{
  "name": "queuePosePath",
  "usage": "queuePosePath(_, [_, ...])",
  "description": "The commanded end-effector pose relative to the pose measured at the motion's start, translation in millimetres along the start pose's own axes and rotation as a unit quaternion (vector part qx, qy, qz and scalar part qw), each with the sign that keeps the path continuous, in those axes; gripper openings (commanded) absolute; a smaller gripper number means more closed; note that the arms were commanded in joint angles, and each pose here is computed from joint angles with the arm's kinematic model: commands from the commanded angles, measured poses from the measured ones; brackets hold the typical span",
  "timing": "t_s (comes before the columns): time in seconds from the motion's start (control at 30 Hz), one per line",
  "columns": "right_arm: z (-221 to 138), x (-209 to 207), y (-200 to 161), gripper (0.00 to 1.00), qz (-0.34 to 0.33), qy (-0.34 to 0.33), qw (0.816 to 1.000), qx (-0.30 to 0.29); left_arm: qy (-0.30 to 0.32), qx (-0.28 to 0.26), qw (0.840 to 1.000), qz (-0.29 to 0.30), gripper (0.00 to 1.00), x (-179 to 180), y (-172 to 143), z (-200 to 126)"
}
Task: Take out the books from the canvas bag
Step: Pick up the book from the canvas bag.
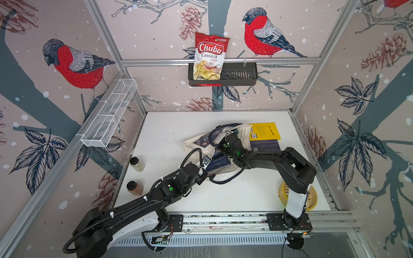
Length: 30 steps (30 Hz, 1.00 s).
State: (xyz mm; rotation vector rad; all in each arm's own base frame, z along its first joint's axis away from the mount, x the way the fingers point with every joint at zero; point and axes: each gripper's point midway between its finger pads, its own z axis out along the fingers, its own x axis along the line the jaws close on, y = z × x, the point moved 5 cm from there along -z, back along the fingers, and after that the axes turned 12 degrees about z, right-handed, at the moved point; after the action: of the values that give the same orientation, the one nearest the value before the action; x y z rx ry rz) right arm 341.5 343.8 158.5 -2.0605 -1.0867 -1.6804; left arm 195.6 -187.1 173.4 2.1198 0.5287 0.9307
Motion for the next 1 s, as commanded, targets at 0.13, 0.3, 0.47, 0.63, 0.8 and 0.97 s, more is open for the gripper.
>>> queuePosePath(0.13, [-43.8,14.6,-1.1,0.0,-0.029,-0.005,0.999,0.013,0.049,-0.029,0.998,-0.024,0.0,16.6,18.4,-3.3])
queuePosePath(0.3, [-77.2,25.4,-4.3,0.0,-0.063,-0.024,0.998,0.011,0.064,-0.038,0.997,-0.037,0.0,21.5,20.4,-7.3])
queuePosePath(0.47, [-108.1,22.3,-1.5,0.0,-0.061,-0.033,0.998,0.011,0.069,-0.044,0.996,-0.042,0.0,23.8,22.0,-10.0])
queuePosePath(0.63, [-152.2,52.4,5.8,0.0,-0.106,-0.009,0.993,-0.042,0.104,-0.049,0.991,-0.062,0.0,33.9,21.4,-15.6])
queuePosePath(0.8, [-196.3,88.4,14.8,0.0,-0.166,0.028,0.981,-0.093,0.144,-0.041,0.983,-0.102,0.0,43.5,16.7,-18.6])
queuePosePath(0.97, [-229.1,107.0,36.2,0.0,-0.196,0.038,0.966,-0.163,0.177,-0.034,0.976,-0.124,0.0,51.6,13.4,-21.7])
